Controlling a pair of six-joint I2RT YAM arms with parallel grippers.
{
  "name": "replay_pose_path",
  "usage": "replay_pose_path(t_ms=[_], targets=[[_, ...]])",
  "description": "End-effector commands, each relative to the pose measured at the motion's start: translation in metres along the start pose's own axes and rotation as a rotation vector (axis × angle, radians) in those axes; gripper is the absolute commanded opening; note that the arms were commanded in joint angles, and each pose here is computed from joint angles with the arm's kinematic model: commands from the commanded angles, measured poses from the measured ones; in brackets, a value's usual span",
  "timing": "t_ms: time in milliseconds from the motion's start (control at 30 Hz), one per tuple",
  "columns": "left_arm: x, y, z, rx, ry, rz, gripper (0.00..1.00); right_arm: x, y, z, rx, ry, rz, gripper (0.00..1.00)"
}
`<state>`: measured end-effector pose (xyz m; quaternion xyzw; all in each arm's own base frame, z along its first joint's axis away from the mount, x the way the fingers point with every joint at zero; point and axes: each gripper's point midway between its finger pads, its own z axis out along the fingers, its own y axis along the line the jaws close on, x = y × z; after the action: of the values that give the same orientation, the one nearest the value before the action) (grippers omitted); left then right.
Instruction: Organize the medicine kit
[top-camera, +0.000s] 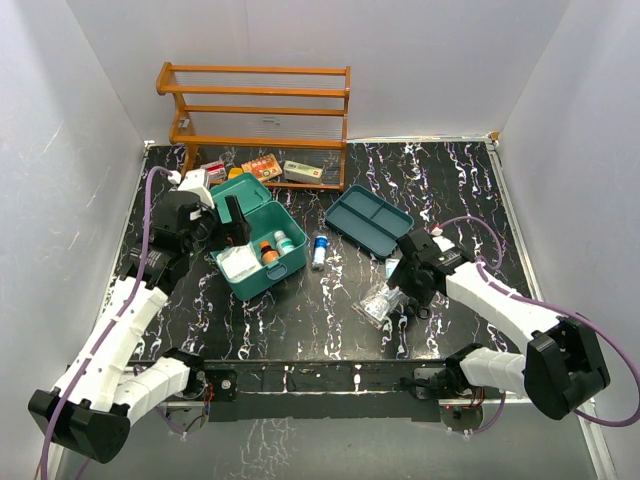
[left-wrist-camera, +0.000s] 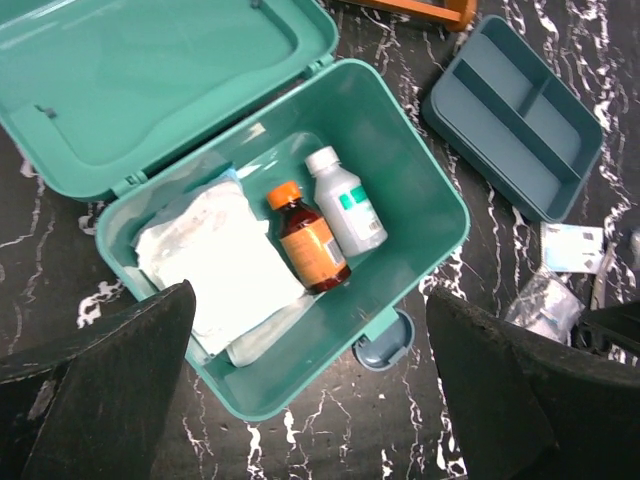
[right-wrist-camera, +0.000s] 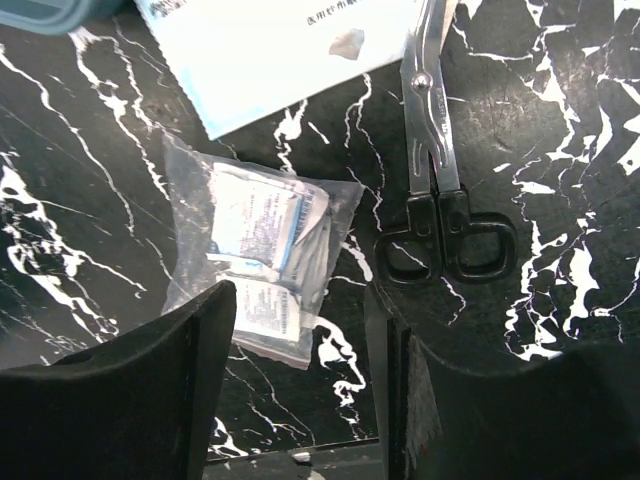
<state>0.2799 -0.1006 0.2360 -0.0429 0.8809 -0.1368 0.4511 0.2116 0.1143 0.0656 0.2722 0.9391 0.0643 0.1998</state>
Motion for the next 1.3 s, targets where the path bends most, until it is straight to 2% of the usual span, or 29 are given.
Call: replay_pose_path(t_ms=[0,333,533,667,1000,1267], targets=[[0.003,-0.02,-0.009,0.129,-0.012,-0.019,0.99,-0.005,0.009,0.006,-0.053,-0.028,-0.02,0.51],[0.007,-0.06,-0.026,0.356,0.003,-0.034,0.93,0.011,0.007,0.022,-0.059,0.042,-0.085,0.45],[0.001,-0.081,-0.029,0.463,0.009,-0.034,0.92,0.014,0.012,0.031,-0.069,0.062,-0.095,0.38],[-0.006,-0.097,-0.025,0.538,0.033,-0.04,0.91,0.021,0.01,0.037,-0.056,0.098,-0.114,0.29],[-0.01,-0.124,-0.014,0.65,0.107,-0.11,0.88,0.026,0.004,0.044,-0.063,0.103,-0.187,0.0],[-0.003,-0.139,0.0,0.701,0.182,-0.178,0.88,-0.002,0.052,0.013,-0.229,0.041,-0.282,0.0]])
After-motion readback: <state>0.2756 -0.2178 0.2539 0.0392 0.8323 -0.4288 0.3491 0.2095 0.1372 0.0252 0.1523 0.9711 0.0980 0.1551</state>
